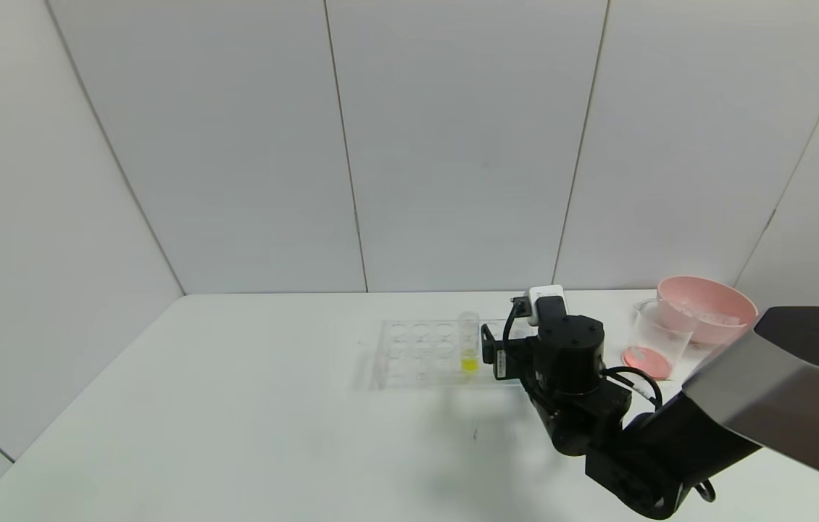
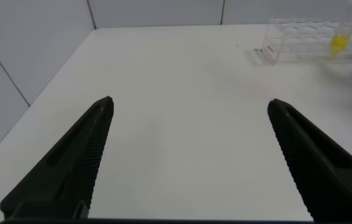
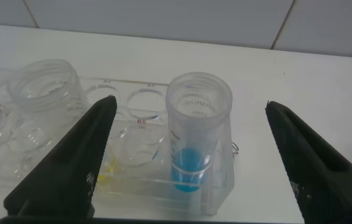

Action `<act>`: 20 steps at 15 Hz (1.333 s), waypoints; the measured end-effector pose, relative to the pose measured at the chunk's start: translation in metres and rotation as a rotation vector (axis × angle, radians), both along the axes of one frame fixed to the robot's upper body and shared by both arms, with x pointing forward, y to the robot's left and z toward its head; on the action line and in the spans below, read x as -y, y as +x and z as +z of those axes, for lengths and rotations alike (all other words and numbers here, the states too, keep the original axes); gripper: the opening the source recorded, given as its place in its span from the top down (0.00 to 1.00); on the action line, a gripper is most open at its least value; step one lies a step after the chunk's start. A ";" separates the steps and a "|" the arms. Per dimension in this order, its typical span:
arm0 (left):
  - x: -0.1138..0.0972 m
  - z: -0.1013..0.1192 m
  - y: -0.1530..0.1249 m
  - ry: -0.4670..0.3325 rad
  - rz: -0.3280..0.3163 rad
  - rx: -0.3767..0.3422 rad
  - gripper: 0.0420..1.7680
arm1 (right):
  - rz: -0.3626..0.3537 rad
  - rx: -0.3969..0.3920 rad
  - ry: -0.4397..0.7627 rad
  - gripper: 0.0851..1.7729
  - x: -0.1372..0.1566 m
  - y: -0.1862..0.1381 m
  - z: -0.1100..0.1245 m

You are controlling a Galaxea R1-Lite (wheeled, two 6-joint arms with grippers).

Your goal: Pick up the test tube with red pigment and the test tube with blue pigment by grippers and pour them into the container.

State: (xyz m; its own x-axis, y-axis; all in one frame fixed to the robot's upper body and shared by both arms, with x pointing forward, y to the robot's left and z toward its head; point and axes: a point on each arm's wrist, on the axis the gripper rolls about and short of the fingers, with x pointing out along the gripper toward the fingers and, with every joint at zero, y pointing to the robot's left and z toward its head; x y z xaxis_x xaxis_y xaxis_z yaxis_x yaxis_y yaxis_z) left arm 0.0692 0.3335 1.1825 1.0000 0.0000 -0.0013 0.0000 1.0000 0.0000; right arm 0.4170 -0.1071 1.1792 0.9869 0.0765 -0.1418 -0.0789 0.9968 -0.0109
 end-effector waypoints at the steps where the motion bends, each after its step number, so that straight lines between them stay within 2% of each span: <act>1: 0.000 0.000 0.000 0.000 0.000 0.000 0.00 | -0.002 -0.001 0.000 0.04 0.001 0.001 0.000; 2: 0.000 0.000 0.000 0.000 0.000 0.000 0.00 | -0.005 -0.001 -0.001 0.05 0.002 0.001 -0.001; 4: 0.000 0.000 0.000 0.000 0.000 0.000 0.00 | -0.010 -0.002 -0.001 0.27 0.003 0.002 -0.001; 9: 0.000 0.000 0.000 0.000 0.000 0.000 0.00 | -0.012 -0.001 -0.001 0.63 0.004 0.002 -0.001; 10: 0.000 0.000 0.000 0.000 0.000 0.000 0.00 | -0.011 0.000 0.000 0.76 0.003 0.002 -0.001; 20: 0.000 0.000 0.000 0.000 0.000 0.000 0.00 | -0.001 0.012 -0.017 0.76 0.001 0.000 0.004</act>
State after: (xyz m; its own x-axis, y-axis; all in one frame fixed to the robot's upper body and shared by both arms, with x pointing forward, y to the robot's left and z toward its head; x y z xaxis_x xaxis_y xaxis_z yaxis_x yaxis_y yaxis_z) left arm 0.0692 0.3335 1.1825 1.0000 0.0000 -0.0009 0.0000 1.0000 0.0000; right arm 0.4167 -0.1083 1.1834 0.9886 0.0733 -0.1313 -0.0778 0.9965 -0.0290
